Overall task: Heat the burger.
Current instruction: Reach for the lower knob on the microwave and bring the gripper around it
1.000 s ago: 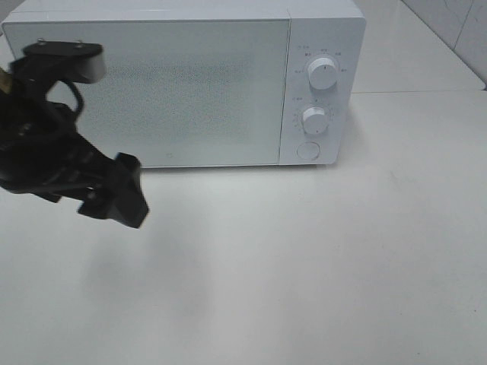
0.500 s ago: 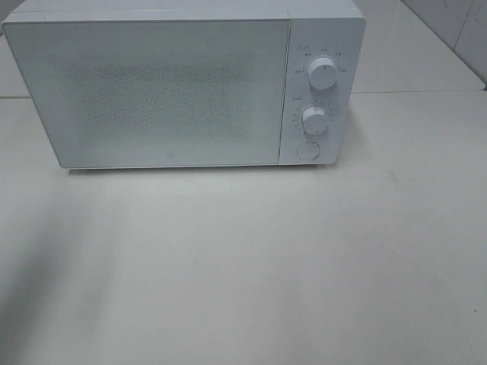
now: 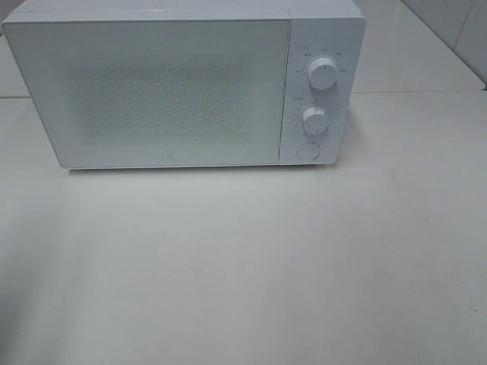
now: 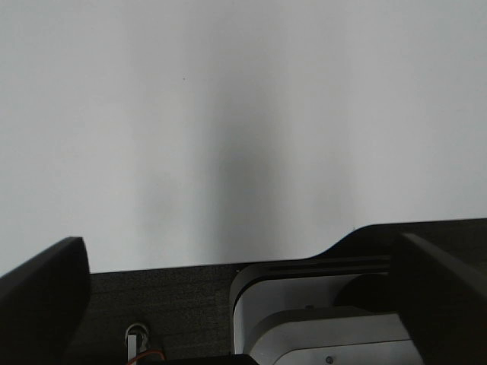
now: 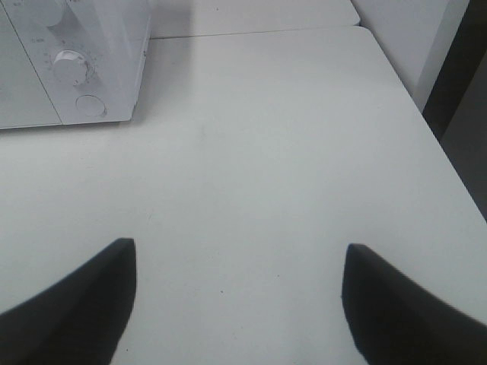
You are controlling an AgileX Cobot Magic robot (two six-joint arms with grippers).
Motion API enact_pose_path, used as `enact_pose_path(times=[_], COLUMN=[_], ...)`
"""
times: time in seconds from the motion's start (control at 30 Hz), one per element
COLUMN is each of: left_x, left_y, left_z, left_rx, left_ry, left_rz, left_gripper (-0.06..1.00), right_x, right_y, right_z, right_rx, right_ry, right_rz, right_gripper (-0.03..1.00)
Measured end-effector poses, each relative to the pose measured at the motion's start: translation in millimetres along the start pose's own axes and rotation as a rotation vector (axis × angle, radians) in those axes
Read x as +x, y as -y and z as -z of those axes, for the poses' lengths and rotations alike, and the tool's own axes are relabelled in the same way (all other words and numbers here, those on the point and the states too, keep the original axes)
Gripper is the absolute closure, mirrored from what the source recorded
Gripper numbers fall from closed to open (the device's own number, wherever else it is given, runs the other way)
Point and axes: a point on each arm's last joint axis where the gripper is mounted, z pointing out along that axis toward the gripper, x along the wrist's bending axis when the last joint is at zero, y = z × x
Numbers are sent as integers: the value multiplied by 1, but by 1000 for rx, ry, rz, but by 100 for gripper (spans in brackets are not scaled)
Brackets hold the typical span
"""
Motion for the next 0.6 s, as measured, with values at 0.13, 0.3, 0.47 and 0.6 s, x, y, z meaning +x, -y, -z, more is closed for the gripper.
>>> enact_pose_path(times=[0.13, 0.3, 0.47, 0.6], left_x=[0, 0, 0, 0], left_y=[22, 39, 50, 65], left_z=[4, 15, 28, 41], left_rx=[-64, -197, -314, -442], left_ry=[2, 5, 7, 11], left_rz=[-3, -9, -15, -22], left_gripper=[-4, -4, -4, -4], right_x=[0, 0, 0, 0], right_y=[0, 0, 0, 0], right_z=[0, 0, 0, 0], right_rx=[0, 0, 0, 0], right_ry=[0, 0, 0, 0], right_rz=[0, 0, 0, 0], right_gripper=[24, 24, 24, 24])
